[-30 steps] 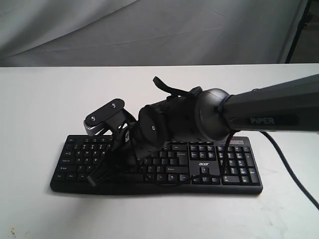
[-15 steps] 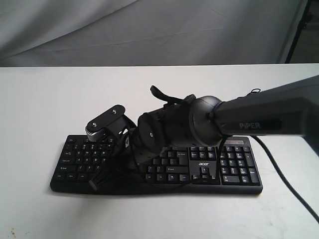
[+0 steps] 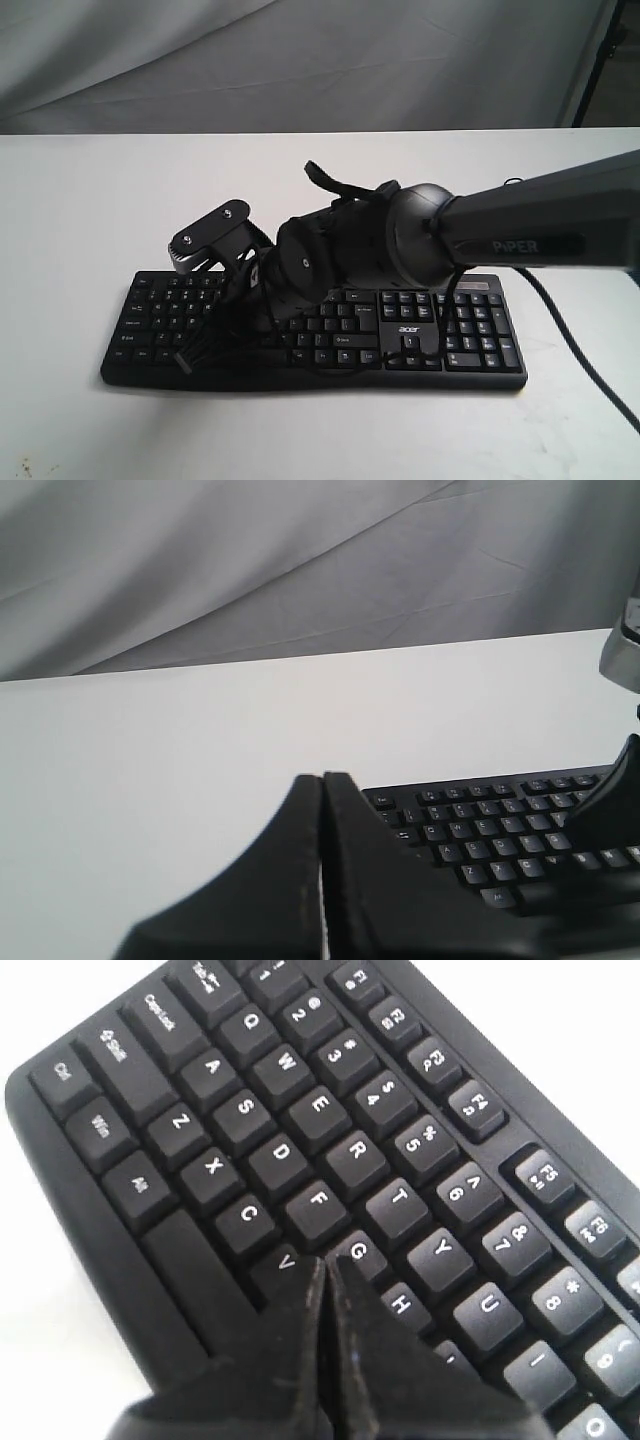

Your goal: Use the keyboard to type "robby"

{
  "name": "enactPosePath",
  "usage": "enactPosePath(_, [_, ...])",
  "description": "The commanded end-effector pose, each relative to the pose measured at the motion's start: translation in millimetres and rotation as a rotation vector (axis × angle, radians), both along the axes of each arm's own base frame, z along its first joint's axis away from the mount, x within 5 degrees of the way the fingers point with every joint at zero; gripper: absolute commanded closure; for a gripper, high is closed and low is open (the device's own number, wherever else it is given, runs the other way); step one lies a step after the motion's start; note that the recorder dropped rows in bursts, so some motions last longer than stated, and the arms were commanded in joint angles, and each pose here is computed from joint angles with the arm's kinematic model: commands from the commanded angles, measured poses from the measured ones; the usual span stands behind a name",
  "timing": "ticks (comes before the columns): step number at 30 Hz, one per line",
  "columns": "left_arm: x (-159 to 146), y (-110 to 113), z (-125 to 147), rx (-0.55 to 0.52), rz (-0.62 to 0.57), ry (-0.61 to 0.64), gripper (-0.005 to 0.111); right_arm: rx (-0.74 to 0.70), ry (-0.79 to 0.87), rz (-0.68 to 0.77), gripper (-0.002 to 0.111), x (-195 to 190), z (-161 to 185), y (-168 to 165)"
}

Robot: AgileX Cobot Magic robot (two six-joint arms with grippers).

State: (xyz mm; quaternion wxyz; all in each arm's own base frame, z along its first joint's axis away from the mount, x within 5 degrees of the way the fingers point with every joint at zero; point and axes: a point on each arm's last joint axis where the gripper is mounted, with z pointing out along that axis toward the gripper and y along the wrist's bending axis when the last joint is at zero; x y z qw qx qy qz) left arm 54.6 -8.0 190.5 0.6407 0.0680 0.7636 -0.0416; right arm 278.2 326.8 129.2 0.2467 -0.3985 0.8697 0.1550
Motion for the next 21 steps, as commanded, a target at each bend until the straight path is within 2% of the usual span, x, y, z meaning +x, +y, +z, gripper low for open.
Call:
enactPosePath(1, [0.0,-0.3,-0.6,0.001,-0.006,-0.007,0.107,-0.005,-0.009,0.011,0.108,0.2,-4.7,2.5])
enactPosePath(18, [0.0,-0.3,-0.6,0.001,-0.006,-0.007,0.107,-0.03,0.021,0.013,0.108,-1.3,-13.9,1.7])
enactPosePath(21, [0.0,-0.3,-0.6,0.001,-0.006,-0.007,0.107,-0.01,0.003,0.011,0.108,-1.0,-3.8,1.9])
